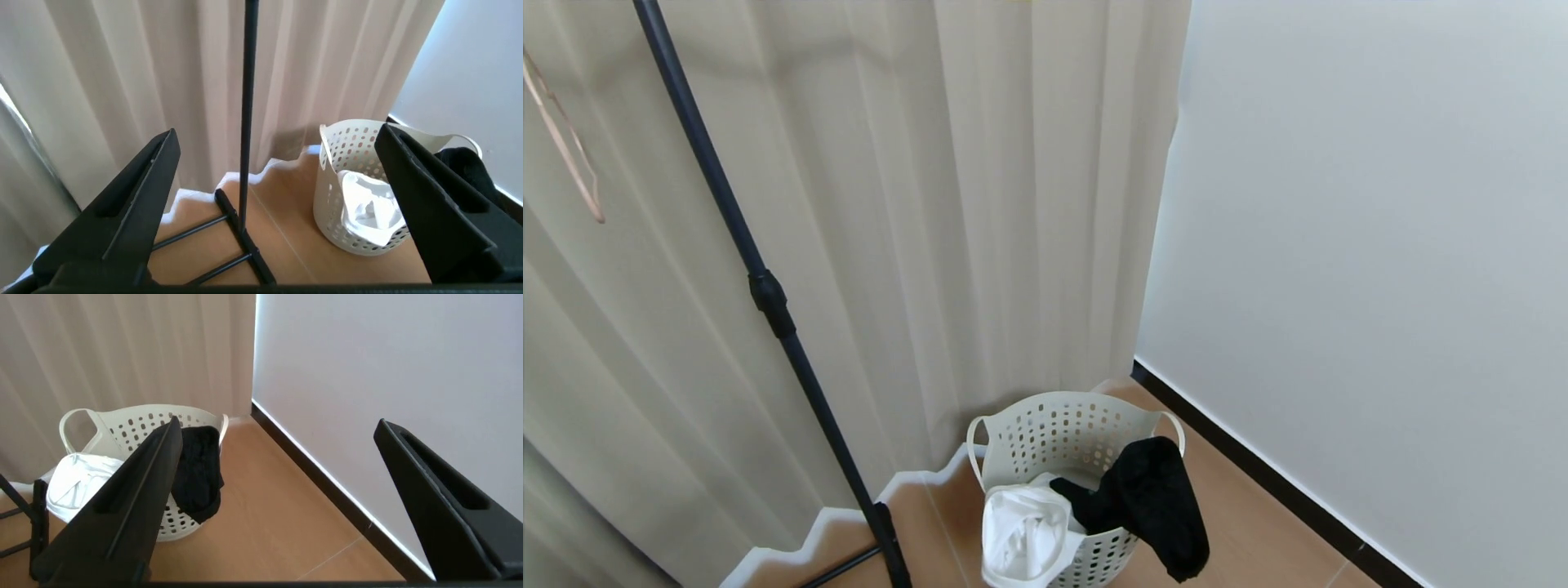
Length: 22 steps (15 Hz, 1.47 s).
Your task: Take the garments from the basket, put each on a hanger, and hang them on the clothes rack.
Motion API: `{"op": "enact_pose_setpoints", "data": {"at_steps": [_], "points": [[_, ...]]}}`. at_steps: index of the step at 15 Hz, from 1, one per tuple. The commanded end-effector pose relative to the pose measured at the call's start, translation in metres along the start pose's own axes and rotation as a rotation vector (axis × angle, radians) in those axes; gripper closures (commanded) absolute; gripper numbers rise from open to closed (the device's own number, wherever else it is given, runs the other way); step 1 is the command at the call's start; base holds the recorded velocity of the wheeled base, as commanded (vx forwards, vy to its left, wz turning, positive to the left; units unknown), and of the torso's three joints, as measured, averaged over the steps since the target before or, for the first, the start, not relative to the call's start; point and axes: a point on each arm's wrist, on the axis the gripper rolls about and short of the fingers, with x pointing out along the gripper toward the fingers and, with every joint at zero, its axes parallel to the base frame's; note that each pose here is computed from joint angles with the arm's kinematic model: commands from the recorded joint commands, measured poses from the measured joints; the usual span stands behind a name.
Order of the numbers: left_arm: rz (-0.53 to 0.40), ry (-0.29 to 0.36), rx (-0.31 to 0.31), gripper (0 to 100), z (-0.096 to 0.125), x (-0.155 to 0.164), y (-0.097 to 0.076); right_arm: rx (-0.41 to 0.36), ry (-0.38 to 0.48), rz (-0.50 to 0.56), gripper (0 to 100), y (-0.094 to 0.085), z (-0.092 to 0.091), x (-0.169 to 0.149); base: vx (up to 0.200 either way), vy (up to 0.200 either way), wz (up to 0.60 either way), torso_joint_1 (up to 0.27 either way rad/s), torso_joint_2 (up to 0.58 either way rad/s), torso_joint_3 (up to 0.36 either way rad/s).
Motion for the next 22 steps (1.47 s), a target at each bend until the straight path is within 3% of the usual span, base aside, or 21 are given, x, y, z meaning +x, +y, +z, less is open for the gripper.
{"op": "enact_pose_setpoints", "data": {"at_steps": [1, 22], "points": [[0.001, -0.001, 0.0, 0, 0.0004, -0.0001, 0.0, 0.0, 0.001, 0.001, 0, 0.0, 0.0001, 0.0001, 0.0, 0.0, 0.0, 0.0, 0.0, 0.0], [0.002, -0.001, 0.001, 0, 0.0008, -0.0001, 0.0, 0.0, 0.001, 0.001, 0, 0.0, 0.0001, 0.0001, 0.0, 0.0, 0.0, 0.003, 0.0, -0.168]]}}
